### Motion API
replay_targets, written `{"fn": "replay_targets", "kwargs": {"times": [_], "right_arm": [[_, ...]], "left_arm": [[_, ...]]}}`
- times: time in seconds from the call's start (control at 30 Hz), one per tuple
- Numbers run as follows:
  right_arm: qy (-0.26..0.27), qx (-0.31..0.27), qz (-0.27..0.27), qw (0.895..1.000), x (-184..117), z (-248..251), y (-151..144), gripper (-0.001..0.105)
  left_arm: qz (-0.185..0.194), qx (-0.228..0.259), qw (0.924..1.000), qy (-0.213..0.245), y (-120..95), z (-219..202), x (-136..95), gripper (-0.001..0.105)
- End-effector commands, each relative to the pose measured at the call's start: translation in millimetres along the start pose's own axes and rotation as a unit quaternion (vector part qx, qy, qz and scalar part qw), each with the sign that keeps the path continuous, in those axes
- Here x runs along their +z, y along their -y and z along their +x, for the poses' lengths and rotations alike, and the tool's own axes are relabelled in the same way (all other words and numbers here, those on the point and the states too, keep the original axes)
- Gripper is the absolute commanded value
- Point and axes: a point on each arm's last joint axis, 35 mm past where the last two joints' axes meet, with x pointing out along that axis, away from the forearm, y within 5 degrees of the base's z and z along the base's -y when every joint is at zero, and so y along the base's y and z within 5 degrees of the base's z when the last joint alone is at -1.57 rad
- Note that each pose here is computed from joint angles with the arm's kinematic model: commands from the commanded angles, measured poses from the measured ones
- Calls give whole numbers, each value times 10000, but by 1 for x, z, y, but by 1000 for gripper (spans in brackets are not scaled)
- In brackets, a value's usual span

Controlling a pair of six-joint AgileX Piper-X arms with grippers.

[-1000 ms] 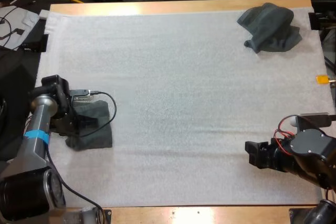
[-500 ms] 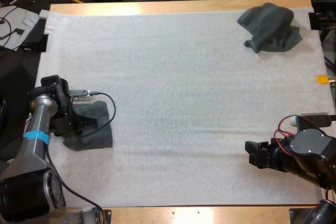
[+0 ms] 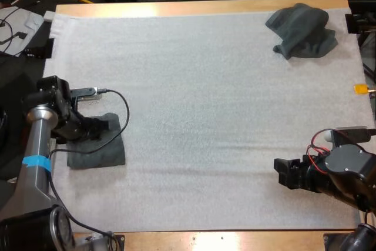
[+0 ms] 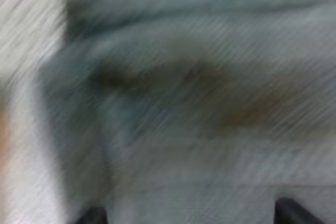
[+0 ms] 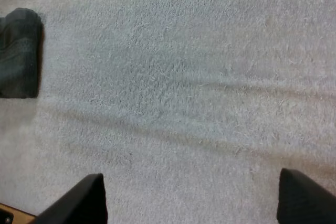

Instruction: Pick towel from pile, fold and stack

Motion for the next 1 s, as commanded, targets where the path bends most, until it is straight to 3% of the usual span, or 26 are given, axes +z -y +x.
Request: {"fn": "replay_targets", "kwargs": {"times": [0.0,0.07,0.17,0.3,0.4,0.5,0.73,0.97], "right_arm": [[55,32,-41,10000,1,-2,-1,65],[56,29,-35,10000,1,-2,-1,65],[47,26,-46,10000,1,-2,-1,65],[63,30,-25,10000,1,-3,0,65],[59,38,-32,10000,1,-4,0,65],[16,17,-6,10000,0,-2,0,65],[-7,41,-16,10000,0,-2,-1,64],[5,45,-16,10000,0,-2,-1,65]], "left_arm": [[-36,-866,9962,-2,8,-6,-3,60],[-56,-1092,9940,-34,9,-2,-4,60],[-67,-1040,9945,-95,9,3,-7,60],[-67,-721,9973,-139,6,9,-13,60],[-41,-209,9997,-121,2,16,-19,60],[-123,-312,9993,-192,1,20,-15,60],[-143,360,9985,-378,-4,37,-12,60],[-159,42,9989,-436,0,44,-11,60]]}}
